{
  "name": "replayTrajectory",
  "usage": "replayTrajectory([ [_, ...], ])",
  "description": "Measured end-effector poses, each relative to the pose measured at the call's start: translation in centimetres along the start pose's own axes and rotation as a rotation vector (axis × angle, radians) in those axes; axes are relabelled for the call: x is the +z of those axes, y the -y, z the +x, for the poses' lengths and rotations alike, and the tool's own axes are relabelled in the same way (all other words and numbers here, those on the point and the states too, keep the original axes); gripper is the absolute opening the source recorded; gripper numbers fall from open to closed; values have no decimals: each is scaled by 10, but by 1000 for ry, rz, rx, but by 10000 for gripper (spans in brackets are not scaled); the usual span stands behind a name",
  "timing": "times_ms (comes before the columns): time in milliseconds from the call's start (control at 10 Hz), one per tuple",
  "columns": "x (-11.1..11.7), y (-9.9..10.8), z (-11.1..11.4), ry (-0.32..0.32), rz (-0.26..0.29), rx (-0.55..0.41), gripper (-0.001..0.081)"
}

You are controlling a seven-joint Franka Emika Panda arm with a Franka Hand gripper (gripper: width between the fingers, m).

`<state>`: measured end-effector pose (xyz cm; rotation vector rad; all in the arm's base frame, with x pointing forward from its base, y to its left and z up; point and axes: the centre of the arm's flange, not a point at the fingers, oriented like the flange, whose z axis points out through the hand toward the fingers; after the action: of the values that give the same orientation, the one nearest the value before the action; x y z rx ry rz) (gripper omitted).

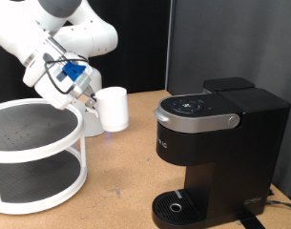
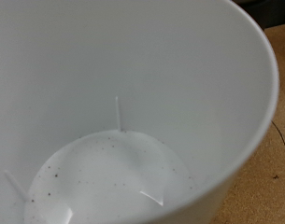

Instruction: Make a cup of coffee with the keurig machine

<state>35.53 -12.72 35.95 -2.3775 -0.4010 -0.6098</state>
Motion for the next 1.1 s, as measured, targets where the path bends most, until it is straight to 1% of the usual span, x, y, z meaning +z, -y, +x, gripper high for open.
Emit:
replayTrajectory([
  [200, 18, -6, -7, 30, -40, 19, 68],
  [400, 37, -11, -11, 39, -64, 35, 68],
  [700, 59, -19, -17, 49, -79, 38, 68],
  [1100, 81, -32, -30, 60, -97, 42, 68],
])
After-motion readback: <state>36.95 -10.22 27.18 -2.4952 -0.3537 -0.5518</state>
